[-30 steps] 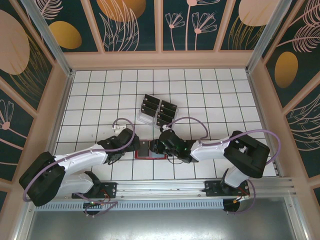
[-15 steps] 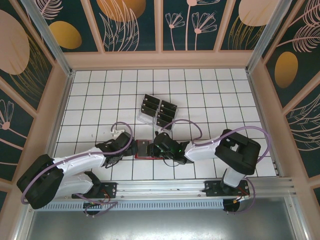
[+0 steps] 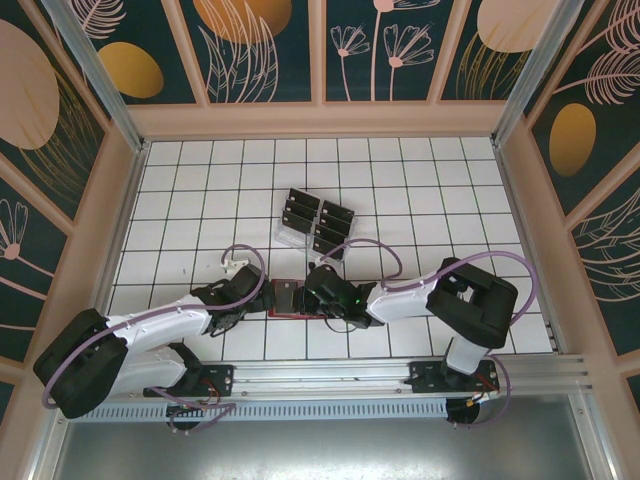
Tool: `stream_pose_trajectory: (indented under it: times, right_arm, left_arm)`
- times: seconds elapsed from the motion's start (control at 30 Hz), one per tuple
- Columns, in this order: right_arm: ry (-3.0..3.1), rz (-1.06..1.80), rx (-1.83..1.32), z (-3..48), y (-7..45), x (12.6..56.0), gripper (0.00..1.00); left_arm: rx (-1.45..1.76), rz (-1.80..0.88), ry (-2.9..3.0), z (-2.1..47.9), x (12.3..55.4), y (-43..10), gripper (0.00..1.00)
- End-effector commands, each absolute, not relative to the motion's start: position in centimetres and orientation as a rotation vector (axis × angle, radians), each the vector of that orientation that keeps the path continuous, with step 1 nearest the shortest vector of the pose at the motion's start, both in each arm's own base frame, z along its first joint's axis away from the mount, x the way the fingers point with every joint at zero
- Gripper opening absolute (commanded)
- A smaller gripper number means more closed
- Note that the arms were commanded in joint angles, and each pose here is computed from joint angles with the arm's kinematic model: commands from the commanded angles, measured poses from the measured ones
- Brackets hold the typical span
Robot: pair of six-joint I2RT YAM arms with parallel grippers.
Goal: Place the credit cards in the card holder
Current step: Insert the credit card into the card slot.
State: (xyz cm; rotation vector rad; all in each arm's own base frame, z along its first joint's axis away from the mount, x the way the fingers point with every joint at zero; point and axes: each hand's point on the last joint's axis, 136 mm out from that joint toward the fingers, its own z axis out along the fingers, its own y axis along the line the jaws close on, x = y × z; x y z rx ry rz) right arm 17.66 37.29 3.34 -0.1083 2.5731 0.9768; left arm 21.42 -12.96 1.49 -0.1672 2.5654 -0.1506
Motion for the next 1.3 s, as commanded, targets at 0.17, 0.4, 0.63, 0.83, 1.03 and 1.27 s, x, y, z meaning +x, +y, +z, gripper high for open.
stream_pose_trajectory:
  times: [0.17, 0.4, 0.63, 0.83, 1.03, 1.27]
  right_arm:
    - [2.545, 1.002, -0.11, 4.5, 38.4, 17.7, 0.2]
    - [2.567, 0.985, -0.104, 3.6, 38.3, 17.6, 0.2]
    - [2.594, 0.959, -0.096, 2.9, 38.1, 17.5, 0.2]
    - [2.606, 0.955, -0.101, 2.7, 38.4, 17.5, 0.2]
    - [2.608, 0.952, -0.12, 2.7, 39.1, 17.7, 0.2]
    - [2.594, 0.955, -0.137, 3.0, 39.6, 18.1, 0.2]
  left_arm:
    - [-0.185, -0.167, 2.589, 0.6, 20.7, -12.7, 0.93]
    - [-0.186, -0.167, 2.586, 0.6, 20.7, -12.7, 0.93]
    - [-0.184, -0.171, 2.584, 0.6, 20.8, -12.8, 0.93]
    - [-0.184, -0.173, 2.582, 0.6, 20.8, -12.8, 0.93]
    - [-0.18, -0.18, 2.584, 0.5, 20.8, -12.9, 0.93]
    - [-0.18, -0.185, 2.579, 0.6, 20.8, -12.9, 0.93]
